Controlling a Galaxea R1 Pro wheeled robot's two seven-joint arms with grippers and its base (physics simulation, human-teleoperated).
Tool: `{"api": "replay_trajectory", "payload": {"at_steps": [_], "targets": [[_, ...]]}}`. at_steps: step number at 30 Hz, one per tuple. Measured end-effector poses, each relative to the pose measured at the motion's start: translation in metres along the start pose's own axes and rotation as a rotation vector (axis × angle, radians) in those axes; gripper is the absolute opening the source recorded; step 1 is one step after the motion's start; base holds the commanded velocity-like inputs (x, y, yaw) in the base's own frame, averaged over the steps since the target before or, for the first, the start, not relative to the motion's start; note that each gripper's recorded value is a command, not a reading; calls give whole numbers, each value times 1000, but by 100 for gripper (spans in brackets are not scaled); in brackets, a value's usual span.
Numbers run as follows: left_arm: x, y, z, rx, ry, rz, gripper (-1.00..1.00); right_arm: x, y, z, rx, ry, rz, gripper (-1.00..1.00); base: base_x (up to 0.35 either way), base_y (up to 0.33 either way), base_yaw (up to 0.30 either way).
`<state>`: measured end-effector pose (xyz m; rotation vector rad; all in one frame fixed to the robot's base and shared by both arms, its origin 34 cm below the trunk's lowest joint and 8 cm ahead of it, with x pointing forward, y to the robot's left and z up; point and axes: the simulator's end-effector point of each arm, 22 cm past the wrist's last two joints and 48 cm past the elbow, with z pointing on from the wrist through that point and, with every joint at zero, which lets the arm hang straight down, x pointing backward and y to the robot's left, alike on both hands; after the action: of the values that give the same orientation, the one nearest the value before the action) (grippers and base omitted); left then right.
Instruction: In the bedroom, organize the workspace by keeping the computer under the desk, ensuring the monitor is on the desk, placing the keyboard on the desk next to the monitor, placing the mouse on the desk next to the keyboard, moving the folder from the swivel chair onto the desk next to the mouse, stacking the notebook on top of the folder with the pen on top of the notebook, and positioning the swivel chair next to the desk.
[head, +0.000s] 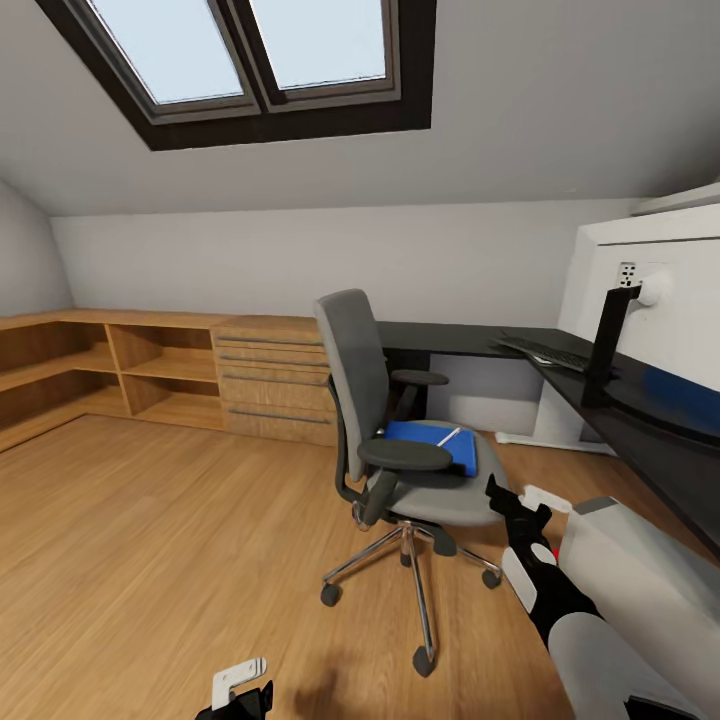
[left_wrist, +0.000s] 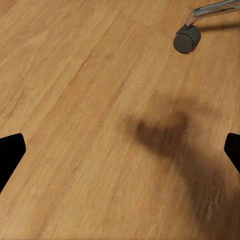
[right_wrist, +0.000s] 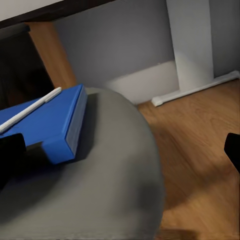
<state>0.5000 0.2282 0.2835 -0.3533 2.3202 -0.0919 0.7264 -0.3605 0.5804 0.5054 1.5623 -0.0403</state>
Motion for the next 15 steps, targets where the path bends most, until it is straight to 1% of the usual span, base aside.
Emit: {"api": "replay_trajectory", "payload": {"at_steps": [1, 4, 10, 12, 15], "targets": [[0, 0, 0, 0, 0, 0, 100, 4, -1, 0, 3, 19, 4, 100, 0, 0, 0], [0, 0, 0, 0, 0, 0, 100, 9, -4, 0, 9, 42, 16, 100, 0, 0, 0], [0, 0, 0, 0, 0, 0, 100, 21, -18, 2, 33, 119, 41, 100, 1, 0, 0], [0, 0, 0, 0, 0, 0, 100, 27, -21, 2, 39, 152, 54, 100, 79, 0, 0], [0, 0, 0, 0, -1, 0, 100, 28, -24, 2, 42, 168, 59, 100, 217, 0, 0]]}}
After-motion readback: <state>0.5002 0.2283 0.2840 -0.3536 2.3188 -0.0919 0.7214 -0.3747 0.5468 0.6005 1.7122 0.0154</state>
